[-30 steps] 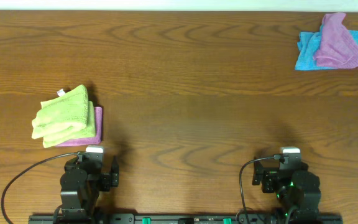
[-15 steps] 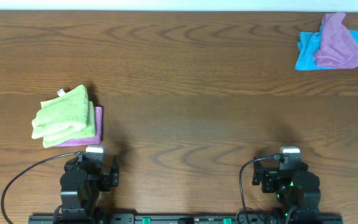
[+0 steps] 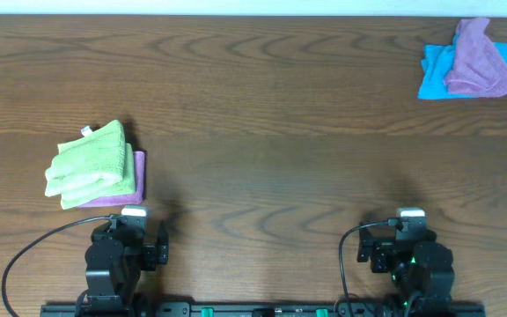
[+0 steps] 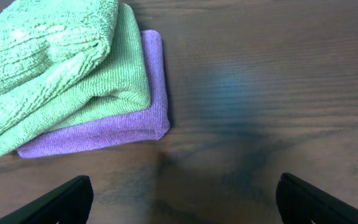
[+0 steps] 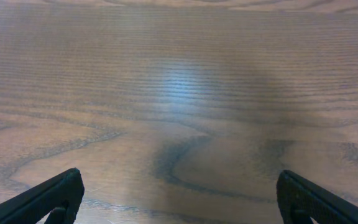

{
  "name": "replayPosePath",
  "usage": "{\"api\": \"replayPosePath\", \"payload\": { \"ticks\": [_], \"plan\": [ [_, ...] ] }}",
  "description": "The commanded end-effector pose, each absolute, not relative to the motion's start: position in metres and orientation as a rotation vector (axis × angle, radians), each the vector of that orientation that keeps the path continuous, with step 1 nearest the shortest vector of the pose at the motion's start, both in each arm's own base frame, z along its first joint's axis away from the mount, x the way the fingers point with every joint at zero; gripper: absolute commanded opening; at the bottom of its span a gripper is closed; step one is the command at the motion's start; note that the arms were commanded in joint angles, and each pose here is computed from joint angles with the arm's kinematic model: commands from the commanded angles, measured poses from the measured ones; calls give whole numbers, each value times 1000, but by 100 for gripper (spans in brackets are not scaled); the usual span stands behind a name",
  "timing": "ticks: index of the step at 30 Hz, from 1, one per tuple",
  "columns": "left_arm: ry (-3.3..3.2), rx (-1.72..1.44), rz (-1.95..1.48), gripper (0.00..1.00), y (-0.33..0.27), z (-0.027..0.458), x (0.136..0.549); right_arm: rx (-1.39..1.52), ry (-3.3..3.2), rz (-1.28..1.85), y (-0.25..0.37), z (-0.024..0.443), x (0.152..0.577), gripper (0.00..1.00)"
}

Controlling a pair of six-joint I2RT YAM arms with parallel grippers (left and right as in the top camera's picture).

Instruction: Fold the cloth

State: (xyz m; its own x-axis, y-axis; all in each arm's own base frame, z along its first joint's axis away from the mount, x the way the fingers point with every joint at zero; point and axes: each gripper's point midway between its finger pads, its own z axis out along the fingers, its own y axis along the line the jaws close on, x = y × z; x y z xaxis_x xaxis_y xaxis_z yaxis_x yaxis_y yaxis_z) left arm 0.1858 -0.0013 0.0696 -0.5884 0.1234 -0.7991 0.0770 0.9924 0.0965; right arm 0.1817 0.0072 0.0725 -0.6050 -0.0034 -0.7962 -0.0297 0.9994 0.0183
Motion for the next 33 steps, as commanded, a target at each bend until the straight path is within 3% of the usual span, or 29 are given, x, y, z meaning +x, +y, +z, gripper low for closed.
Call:
{"api": "replayPosePath", "payload": {
  "ticks": [1, 14, 17, 25, 33],
  "plan": [
    [2227, 151, 78, 95, 0, 61, 183, -37, 2225, 37, 8, 68, 181, 99],
    [2227, 151, 78, 95, 0, 61, 183, -17, 2203, 45, 8, 74, 186, 99],
    [2227, 151, 78, 95, 0, 61, 183, 115, 2221, 29, -3, 82, 191, 99],
    [2227, 151, 78, 95, 0, 61, 183, 216, 2272, -9, -20, 155, 219, 99],
    [2227, 151, 78, 95, 0, 61, 183, 332, 2322, -87, -47, 211, 286, 99]
  ]
}}
